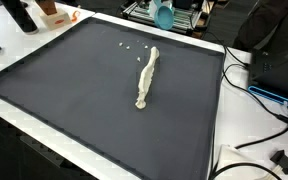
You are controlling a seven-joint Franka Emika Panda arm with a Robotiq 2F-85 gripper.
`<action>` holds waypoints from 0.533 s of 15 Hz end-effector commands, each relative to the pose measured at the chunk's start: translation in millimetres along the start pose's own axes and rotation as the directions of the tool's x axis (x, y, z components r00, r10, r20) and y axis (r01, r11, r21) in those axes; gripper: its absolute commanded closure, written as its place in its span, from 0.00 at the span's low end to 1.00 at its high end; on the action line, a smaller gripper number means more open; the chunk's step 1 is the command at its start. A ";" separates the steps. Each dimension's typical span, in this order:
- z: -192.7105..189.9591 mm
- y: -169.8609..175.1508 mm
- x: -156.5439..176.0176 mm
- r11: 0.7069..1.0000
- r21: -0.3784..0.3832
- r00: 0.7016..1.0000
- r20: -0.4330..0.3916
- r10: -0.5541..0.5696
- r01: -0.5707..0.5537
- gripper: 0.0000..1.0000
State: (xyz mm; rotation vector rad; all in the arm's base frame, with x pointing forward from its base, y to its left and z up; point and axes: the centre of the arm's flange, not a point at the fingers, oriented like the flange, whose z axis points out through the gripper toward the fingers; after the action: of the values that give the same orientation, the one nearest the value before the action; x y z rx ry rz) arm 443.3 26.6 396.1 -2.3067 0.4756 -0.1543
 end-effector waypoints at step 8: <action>35.9 47.9 21.9 0.977 0.172 0.990 -0.044 0.133 -0.123 0.75</action>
State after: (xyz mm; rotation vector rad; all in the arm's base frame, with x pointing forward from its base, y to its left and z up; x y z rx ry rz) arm 453.7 14.6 350.1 -2.1459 0.5948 -0.1604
